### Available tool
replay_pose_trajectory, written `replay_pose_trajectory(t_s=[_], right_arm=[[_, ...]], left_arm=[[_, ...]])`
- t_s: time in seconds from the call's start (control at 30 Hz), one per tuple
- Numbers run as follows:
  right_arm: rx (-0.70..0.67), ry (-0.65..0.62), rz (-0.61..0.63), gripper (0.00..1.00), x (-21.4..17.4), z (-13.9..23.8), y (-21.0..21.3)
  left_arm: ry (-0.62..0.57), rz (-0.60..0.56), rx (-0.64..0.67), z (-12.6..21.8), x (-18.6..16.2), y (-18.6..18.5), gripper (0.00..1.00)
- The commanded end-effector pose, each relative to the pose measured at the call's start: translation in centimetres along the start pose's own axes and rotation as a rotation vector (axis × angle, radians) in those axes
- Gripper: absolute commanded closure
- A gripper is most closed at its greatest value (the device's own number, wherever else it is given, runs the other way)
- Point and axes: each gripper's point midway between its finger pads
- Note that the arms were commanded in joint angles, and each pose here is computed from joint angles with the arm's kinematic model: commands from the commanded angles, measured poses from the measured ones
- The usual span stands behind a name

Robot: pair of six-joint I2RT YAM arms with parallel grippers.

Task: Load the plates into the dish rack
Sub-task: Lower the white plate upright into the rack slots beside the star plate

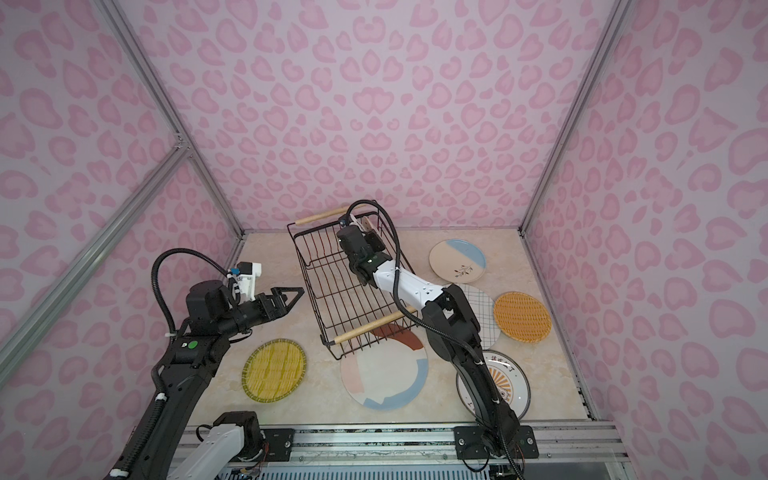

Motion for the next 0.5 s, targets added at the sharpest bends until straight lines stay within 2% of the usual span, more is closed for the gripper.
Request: replay_pose_trajectory(t_s=[0.0,0.47], right_arm=[[0.001,-0.011,-0.018,0.96,0.0,0.1,0.1],[-0.001,-0.021,-0.032,0.85,0.4,1.5,-0.7]], left_arm=[[-0.015,-0.013,-0.026,0.0,0.4,-0.5,0.02],[-0.023,0.004,-0.03,0.0,0.6,-0.2,0.02]])
Point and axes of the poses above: each gripper's point midway between its finger pads, its own z axis back along the fingers, its own y axis along the line the jaws close on, x = y × z, and after that the axes turned 1 degree about -z, right-handed
